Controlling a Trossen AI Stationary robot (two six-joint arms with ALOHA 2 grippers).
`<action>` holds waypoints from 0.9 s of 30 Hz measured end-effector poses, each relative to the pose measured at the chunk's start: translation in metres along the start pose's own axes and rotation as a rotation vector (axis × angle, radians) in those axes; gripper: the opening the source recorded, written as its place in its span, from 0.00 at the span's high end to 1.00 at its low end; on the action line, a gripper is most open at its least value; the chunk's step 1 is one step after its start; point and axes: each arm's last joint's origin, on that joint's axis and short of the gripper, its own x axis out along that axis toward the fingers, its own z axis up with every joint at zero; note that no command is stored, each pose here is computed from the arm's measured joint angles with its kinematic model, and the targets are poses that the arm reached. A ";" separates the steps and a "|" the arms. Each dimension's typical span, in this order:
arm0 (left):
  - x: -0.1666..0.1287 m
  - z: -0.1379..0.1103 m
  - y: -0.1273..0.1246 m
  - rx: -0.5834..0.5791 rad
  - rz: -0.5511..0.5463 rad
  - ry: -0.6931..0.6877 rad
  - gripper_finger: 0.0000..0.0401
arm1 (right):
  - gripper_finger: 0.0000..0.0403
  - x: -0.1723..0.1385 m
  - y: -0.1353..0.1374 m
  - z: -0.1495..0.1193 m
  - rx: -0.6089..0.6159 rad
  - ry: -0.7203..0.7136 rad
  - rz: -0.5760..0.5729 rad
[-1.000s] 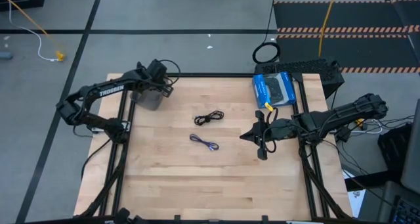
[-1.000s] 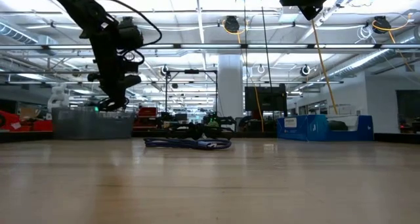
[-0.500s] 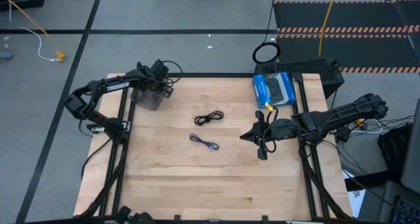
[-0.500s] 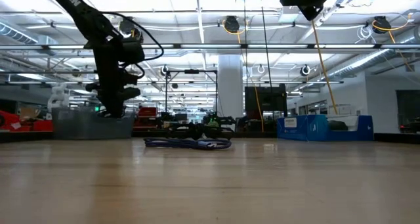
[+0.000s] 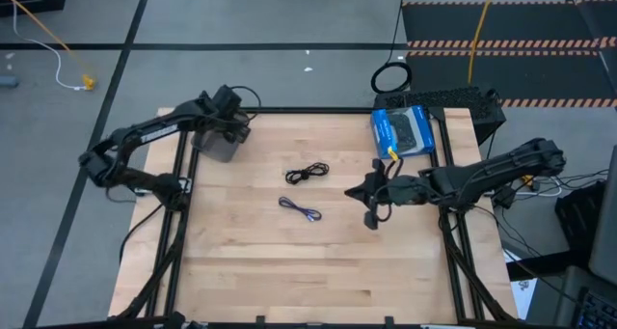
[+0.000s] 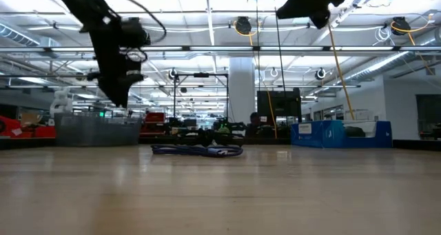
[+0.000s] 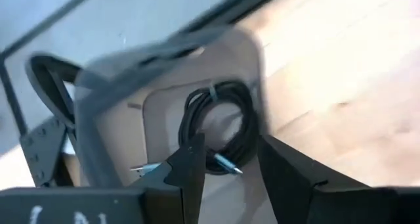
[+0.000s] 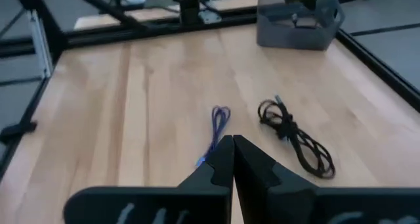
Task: Pick and place USB-C Cables
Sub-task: Put the violet USB cable in the black bin
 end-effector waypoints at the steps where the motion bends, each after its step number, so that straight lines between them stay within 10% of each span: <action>1: -0.009 0.000 -0.002 0.006 -0.012 -0.033 0.66 | 1.00 0.005 0.000 0.000 0.005 -0.003 -0.005; 13: -0.109 -0.034 -0.048 0.134 -0.312 -0.375 0.71 | 0.97 0.073 -0.025 -0.005 0.066 -0.001 0.037; 27: -0.148 -0.066 -0.108 0.368 -0.602 -0.504 0.71 | 0.71 0.144 -0.031 -0.017 0.007 0.092 0.027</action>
